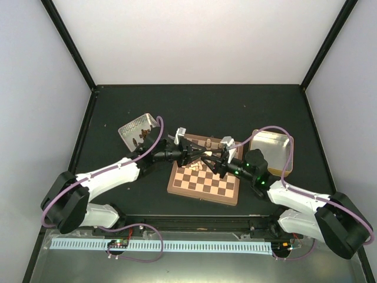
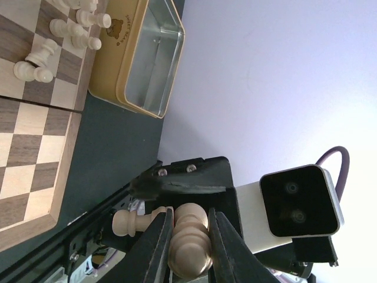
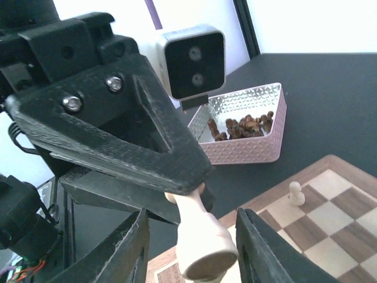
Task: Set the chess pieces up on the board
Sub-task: Place the chess piece on the chessboard.
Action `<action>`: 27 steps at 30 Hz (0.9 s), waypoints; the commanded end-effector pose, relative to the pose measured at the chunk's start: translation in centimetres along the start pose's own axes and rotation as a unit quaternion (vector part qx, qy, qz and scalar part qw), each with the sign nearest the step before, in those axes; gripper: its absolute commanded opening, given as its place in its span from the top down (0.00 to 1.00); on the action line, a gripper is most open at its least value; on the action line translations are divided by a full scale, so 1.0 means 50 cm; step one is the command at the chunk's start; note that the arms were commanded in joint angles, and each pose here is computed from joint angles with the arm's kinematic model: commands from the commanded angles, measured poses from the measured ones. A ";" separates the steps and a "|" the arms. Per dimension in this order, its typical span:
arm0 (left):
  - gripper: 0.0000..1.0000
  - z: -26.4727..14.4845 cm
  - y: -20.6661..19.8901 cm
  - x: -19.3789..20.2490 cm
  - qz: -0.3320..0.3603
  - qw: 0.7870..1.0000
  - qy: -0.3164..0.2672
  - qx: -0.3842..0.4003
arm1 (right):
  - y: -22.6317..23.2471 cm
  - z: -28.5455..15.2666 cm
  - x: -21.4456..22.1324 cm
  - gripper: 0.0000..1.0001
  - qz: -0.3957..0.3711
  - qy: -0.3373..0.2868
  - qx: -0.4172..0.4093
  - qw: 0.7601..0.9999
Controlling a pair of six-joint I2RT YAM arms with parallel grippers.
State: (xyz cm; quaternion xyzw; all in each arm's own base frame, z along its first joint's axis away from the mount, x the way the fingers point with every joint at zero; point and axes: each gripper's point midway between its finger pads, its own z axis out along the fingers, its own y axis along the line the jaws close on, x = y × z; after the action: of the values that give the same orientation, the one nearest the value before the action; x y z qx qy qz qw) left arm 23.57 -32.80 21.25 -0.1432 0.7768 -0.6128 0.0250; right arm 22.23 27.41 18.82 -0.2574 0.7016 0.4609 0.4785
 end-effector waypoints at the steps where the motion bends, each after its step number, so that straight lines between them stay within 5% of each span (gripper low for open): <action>1: 0.98 -0.008 -0.039 0.012 -0.014 0.999 0.005 0.036 | 0.021 -0.003 -0.037 0.62 -0.035 -0.044 -0.019 0.998; 7: 0.98 -0.010 -0.045 0.012 -0.013 0.999 0.005 0.044 | 0.017 -0.005 -0.022 0.76 -0.028 -0.033 -0.017 0.999; 14: 0.98 -0.010 -0.049 0.012 -0.013 0.999 0.006 0.050 | 0.014 0.001 -0.015 0.56 -0.017 -0.017 -0.016 1.000; 17: 0.98 -0.009 -0.055 0.011 -0.004 0.999 0.004 0.053 | 0.009 0.009 -0.008 0.56 -0.013 -0.008 -0.014 1.000; 27: 0.98 -0.010 -0.052 0.008 0.009 0.999 -0.001 0.046 | 0.007 0.009 -0.011 0.91 -0.010 -0.018 -0.012 1.000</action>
State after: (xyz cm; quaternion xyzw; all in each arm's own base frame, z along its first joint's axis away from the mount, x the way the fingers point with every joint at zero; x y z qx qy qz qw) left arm 23.54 -32.83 21.98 -0.1528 0.7610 -0.6302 0.0204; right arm 22.35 27.71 17.66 -0.2544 0.7080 0.4646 0.4671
